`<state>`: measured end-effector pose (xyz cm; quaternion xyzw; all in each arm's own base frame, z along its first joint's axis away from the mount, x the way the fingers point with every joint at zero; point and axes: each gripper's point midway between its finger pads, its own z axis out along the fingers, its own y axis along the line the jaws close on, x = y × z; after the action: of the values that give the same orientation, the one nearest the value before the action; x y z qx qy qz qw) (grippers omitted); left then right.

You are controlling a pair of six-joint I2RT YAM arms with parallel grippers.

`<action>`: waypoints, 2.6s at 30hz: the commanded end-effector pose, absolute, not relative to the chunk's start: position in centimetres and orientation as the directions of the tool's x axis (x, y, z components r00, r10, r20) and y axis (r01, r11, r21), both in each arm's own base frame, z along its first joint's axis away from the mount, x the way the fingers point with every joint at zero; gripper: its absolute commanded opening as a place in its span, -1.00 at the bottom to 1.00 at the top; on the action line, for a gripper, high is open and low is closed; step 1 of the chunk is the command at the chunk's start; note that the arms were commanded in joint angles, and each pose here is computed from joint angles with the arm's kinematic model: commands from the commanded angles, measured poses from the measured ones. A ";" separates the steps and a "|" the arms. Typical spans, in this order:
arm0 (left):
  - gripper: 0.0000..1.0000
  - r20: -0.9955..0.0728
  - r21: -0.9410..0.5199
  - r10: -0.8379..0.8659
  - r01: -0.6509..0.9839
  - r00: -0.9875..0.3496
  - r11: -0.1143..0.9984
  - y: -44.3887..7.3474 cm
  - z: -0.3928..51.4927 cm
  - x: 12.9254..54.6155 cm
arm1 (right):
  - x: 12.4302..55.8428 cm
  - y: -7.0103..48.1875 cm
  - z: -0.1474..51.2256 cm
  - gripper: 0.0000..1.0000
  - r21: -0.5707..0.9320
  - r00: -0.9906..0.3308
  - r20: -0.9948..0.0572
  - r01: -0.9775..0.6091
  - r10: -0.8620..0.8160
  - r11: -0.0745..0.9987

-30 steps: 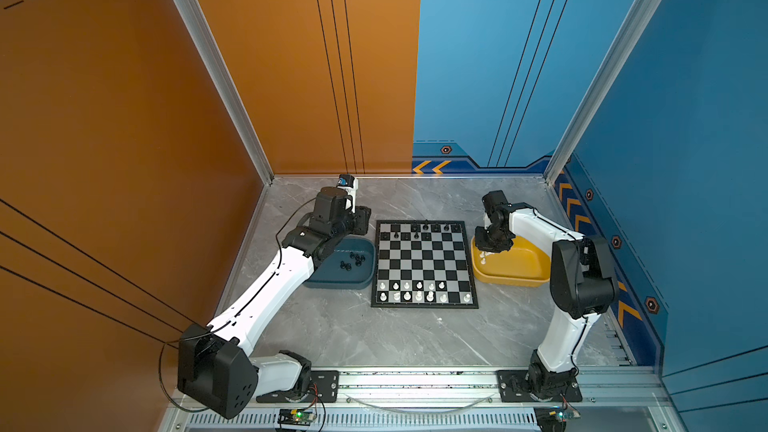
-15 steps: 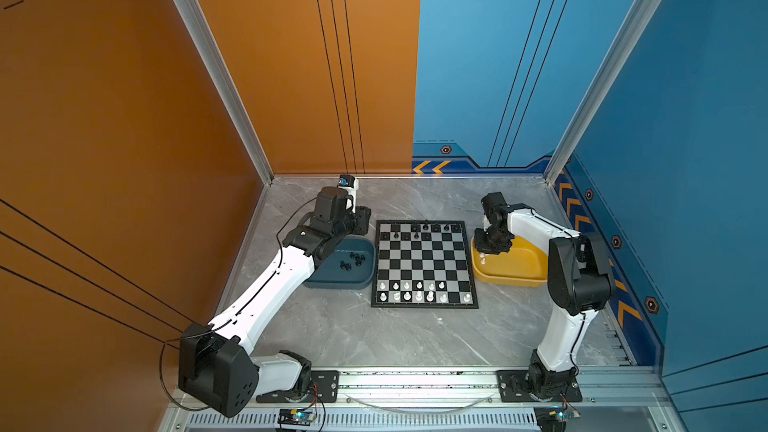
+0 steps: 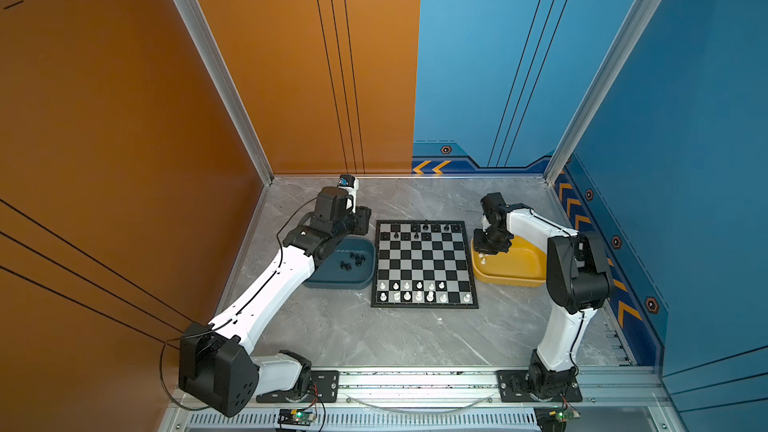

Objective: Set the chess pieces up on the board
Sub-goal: 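Lower the right gripper into the yellow tray and grasp another white pawn, then carry the white pawn with the right gripper to the board's nearest row, then lower the white pawn onto the nearest row square and open the right gripper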

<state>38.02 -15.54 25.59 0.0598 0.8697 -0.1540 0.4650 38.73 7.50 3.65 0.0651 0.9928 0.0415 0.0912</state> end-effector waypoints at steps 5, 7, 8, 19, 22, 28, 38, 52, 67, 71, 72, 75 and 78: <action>-0.08 -0.841 -0.181 -0.015 0.256 -0.540 0.950 -15.6 26.6 38.2 | 39.4 7.2 5.2 -1.00 0.082 -0.970 -0.204 0.116 0.131 0.990; -0.08 -0.842 -0.180 -0.013 0.257 -0.540 0.950 -15.6 26.6 38.1 | 39.3 7.0 6.3 -1.00 0.074 -0.967 -0.219 0.113 0.127 0.991; -0.08 -0.841 -0.179 -0.012 0.257 -0.541 0.950 -15.6 26.6 38.1 | 39.2 7.0 6.8 -1.00 0.072 -0.966 -0.226 0.111 0.125 0.991; -0.08 -0.844 -0.173 -0.009 0.256 -0.536 0.951 -15.2 26.2 37.8 | 36.7 7.7 13.7 -1.00 -0.006 -0.951 -0.306 0.044 0.040 0.999; -0.08 -0.845 -0.174 -0.013 0.251 -0.535 0.952 -14.9 26.0 37.7 | 35.3 8.6 15.5 -1.00 -0.035 -0.947 -0.322 0.002 -0.009 0.999; -0.08 -0.846 -0.187 -0.023 0.256 -0.532 0.948 -14.9 26.0 37.4 | 32.5 11.9 17.3 -1.00 -0.024 -0.936 -0.341 -0.078 -0.082 0.997; -0.08 -0.847 -0.201 -0.034 0.262 -0.530 0.944 -14.9 26.1 36.7 | 29.0 17.4 14.4 -1.00 0.038 -0.944 -0.290 -0.175 -0.157 0.984; -0.08 -0.845 -0.201 -0.033 0.259 -0.533 0.945 -14.9 25.9 36.3 | 27.2 19.6 7.8 -1.00 0.061 -0.968 -0.180 -0.190 -0.177 0.980; -0.08 -0.845 -0.194 -0.027 0.258 -0.534 0.946 -14.9 25.9 36.5 | 26.8 18.9 5.4 -1.00 -0.007 -0.973 -0.131 -0.190 -0.189 0.982; -0.08 -0.844 -0.196 -0.027 0.262 -0.536 0.945 -15.0 25.9 36.5 | 26.7 18.7 5.0 -1.00 -0.018 -0.974 -0.122 -0.189 -0.190 0.982; -0.08 -0.844 -0.197 -0.027 0.261 -0.536 0.945 -15.0 25.9 36.5 | 26.7 18.8 5.0 -1.00 -0.018 -0.974 -0.122 -0.188 -0.188 0.982; -0.08 -0.844 -0.196 -0.027 0.262 -0.535 0.945 -15.0 25.9 36.5 | 26.6 18.9 4.9 -1.00 -0.015 -0.975 -0.117 -0.189 -0.189 0.982; -0.08 -0.844 -0.196 -0.026 0.263 -0.536 0.945 -15.1 25.9 36.5 | 26.6 18.9 4.8 -0.99 -0.015 -0.975 -0.114 -0.188 -0.188 0.982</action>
<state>36.53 -14.92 25.71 0.0674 0.8650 -0.1520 0.4733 26.91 19.20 5.43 -0.1015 0.9928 0.0119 0.0627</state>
